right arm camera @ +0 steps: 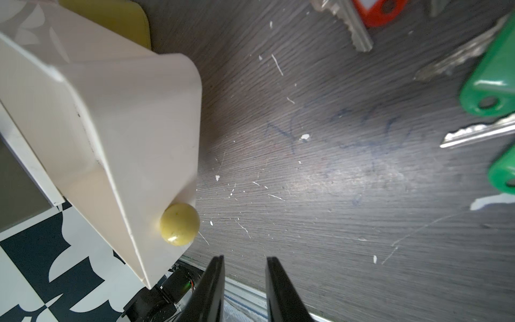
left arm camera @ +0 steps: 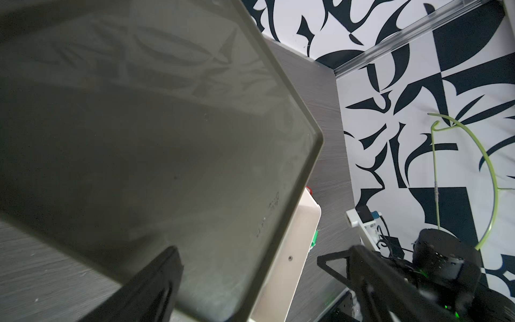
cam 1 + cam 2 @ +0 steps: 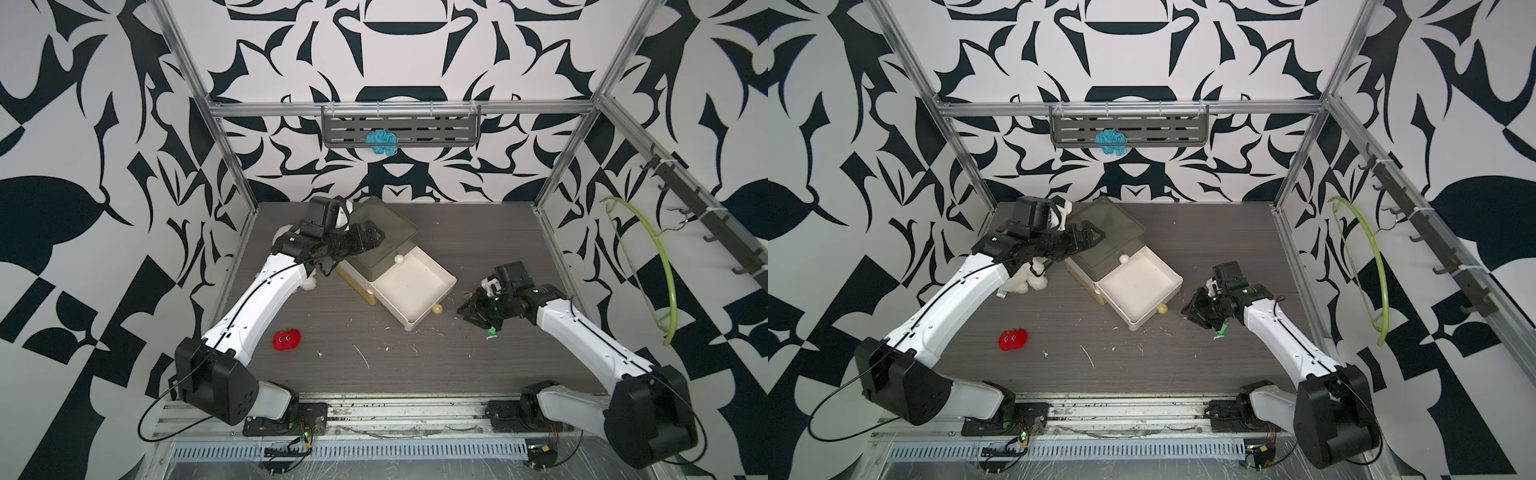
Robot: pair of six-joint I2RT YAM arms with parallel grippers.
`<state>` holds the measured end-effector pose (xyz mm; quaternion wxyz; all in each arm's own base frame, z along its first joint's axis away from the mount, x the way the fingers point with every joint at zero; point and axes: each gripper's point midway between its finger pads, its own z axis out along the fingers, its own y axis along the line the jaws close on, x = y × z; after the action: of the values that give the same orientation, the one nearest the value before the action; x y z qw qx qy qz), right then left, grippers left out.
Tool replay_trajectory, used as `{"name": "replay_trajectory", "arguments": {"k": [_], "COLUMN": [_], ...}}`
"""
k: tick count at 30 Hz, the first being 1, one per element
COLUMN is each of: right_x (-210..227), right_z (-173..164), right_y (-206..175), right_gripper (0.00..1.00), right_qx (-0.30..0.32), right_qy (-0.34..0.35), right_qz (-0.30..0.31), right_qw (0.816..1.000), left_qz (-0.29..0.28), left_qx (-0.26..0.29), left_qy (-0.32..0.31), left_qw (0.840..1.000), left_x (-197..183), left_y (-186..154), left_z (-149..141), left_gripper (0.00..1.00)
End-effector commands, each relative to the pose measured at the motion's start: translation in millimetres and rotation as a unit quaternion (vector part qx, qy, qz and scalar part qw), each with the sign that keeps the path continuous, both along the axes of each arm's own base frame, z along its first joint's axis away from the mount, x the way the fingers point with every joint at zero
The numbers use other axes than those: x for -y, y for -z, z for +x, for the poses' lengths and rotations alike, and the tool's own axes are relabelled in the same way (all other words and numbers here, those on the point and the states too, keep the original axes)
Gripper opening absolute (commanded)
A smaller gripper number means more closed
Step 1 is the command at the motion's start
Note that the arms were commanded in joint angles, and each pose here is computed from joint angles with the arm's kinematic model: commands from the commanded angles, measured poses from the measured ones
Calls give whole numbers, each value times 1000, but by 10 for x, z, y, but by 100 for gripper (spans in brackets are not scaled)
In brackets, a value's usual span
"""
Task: Take the keys out of the drawer
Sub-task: Close the drawer in the storage box.
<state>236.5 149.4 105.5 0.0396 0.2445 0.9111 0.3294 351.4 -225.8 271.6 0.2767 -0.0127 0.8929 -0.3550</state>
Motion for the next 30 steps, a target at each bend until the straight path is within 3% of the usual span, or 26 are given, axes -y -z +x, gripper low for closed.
{"name": "replay_trajectory", "arguments": {"k": [1, 12, 30], "right_x": [-56, -245, -657], "right_z": [157, 400, 749], "right_y": [-17, 21, -118], "right_gripper": [31, 31, 31], "right_qx": [16, 20, 60], "right_qy": [8, 3, 16], "right_qz": [6, 8, 51], "right_qw": [1000, 1000, 997], "left_qz": [-32, -31, -31], "left_qx": [7, -22, -28], "left_qy": [17, 23, 25], "left_qw": [999, 999, 999], "left_x": [113, 137, 132], "left_y": [-156, 99, 176], "left_z": [43, 17, -23], "left_gripper": [99, 99, 99]}}
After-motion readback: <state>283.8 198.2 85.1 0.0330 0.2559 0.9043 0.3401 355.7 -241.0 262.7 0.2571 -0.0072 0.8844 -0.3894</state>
